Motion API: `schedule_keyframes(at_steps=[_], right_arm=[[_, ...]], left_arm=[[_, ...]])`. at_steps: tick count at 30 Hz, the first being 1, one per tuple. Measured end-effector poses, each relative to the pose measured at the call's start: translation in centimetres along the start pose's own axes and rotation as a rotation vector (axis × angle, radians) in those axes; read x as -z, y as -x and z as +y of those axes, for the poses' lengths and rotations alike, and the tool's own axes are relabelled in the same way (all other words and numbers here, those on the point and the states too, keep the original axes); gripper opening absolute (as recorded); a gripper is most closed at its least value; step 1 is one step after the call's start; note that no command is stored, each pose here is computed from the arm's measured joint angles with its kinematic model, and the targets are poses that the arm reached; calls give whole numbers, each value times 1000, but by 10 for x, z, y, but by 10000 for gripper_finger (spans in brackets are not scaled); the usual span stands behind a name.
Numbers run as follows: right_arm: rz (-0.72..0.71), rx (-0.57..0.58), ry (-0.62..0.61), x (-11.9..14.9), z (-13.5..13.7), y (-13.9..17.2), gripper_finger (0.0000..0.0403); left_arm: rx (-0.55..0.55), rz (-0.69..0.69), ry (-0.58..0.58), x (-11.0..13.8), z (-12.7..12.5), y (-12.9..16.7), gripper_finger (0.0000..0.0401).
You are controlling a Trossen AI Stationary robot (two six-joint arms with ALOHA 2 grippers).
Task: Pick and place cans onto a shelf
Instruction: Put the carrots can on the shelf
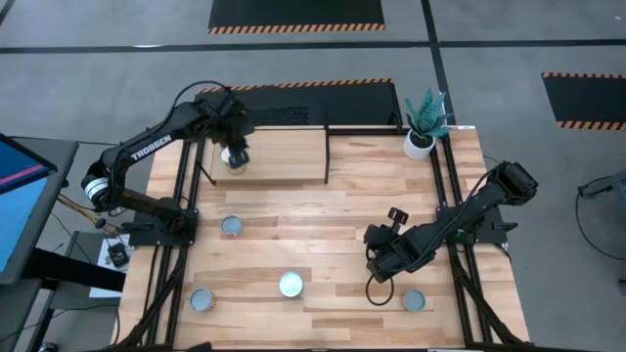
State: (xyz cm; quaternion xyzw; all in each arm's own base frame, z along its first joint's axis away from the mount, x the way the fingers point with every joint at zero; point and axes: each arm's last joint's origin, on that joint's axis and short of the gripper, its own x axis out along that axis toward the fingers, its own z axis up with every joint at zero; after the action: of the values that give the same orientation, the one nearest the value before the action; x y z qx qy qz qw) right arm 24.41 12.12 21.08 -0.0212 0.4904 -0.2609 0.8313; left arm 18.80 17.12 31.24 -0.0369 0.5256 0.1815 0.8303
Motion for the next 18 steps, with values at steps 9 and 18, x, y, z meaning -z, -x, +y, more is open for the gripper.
schedule_keyframes(at_steps=[9, 18], right_arm=[[-4, -8, -6, -1, 1, 0, 49], [10, -21, -5, 0, 1, 0, 49]], left_arm=[[56, 127, -95, -15, -10, -49, 75], [-59, 329, -150, -6, -10, -60, 75]])
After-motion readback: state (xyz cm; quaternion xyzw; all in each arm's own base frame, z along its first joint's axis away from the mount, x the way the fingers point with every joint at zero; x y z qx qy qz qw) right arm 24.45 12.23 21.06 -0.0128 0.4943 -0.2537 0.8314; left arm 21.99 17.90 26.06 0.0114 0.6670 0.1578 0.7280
